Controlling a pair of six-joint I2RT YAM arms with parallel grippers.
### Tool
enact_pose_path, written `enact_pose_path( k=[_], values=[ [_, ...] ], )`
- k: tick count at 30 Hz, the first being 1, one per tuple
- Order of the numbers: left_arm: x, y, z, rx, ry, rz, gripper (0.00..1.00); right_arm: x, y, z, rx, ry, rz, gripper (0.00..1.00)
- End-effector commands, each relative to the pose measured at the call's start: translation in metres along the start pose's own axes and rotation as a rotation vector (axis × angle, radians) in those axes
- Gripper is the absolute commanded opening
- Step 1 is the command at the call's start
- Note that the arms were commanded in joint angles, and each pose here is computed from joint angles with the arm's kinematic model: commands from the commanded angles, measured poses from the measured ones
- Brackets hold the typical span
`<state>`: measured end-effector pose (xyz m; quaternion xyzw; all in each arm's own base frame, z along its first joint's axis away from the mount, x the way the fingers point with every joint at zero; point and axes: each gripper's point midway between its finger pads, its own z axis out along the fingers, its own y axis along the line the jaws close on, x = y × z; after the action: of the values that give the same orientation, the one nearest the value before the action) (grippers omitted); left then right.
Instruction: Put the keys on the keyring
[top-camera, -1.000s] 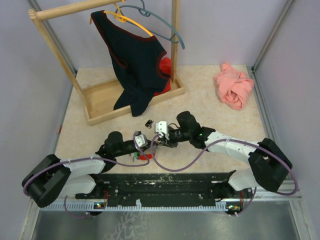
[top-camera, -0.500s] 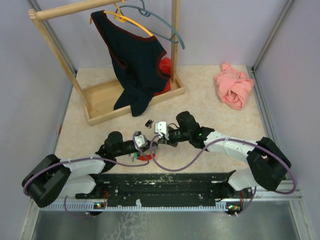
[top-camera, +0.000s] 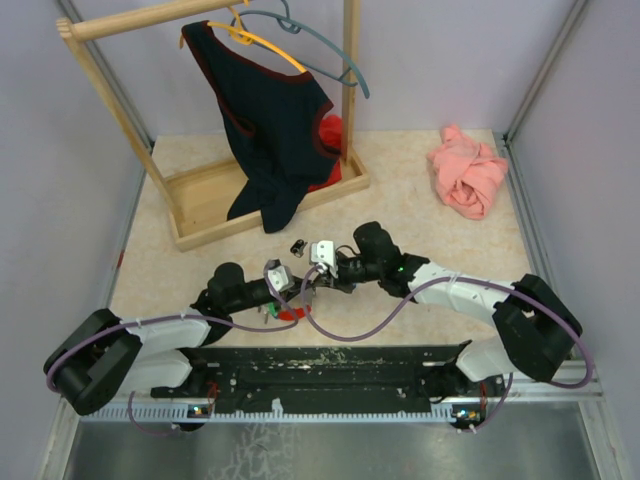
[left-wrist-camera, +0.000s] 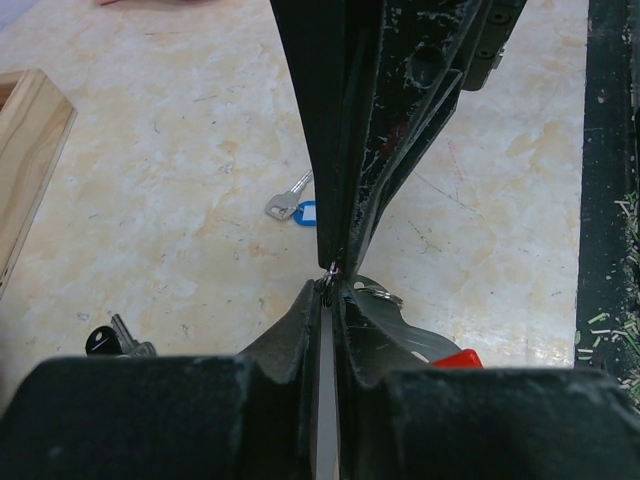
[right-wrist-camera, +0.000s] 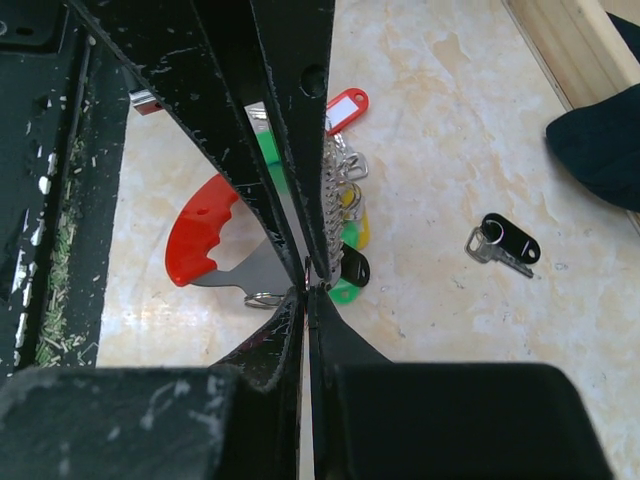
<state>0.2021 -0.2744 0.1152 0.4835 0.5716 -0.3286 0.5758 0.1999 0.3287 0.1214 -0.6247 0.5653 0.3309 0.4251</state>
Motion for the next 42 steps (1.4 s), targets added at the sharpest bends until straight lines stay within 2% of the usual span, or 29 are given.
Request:
enact_pose_path(
  k=[1,5,11,15,17,20,21,23,31,42],
  values=[
    [-0.008,0.007,0.001,-0.033,-0.028,0.007,0.11,-0.042,0.008,0.001,-0.064,-0.150,-0.057,0.00],
    [-0.007,0.007,0.002,-0.031,-0.026,0.007,0.01,-0.041,0.008,0.000,-0.062,-0.147,-0.045,0.00],
    [-0.006,0.009,0.002,-0.041,-0.018,0.006,0.01,-0.036,-0.005,-0.012,0.069,-0.098,0.051,0.00],
    [-0.004,0.012,0.003,-0.054,0.007,-0.006,0.01,-0.021,-0.019,-0.026,0.208,-0.012,0.195,0.13],
    [-0.002,0.015,0.004,-0.062,0.020,-0.016,0.01,-0.013,-0.023,-0.033,0.270,0.028,0.267,0.16],
    [0.001,0.018,0.006,-0.073,0.043,-0.032,0.01,-0.005,-0.029,-0.044,0.360,0.058,0.360,0.24],
    [0.002,0.018,0.006,-0.076,0.051,-0.038,0.01,-0.003,-0.029,-0.047,0.382,0.066,0.391,0.30],
    [0.004,0.021,0.008,-0.086,0.064,-0.047,0.01,0.002,-0.033,-0.053,0.437,0.081,0.447,0.34],
    [0.007,0.025,0.008,-0.110,0.088,-0.067,0.01,0.042,-0.044,-0.062,0.615,0.248,0.635,0.34],
    [0.010,0.032,0.006,-0.151,0.099,-0.074,0.01,0.069,-0.069,-0.040,0.721,0.408,0.742,0.33]
  ],
)
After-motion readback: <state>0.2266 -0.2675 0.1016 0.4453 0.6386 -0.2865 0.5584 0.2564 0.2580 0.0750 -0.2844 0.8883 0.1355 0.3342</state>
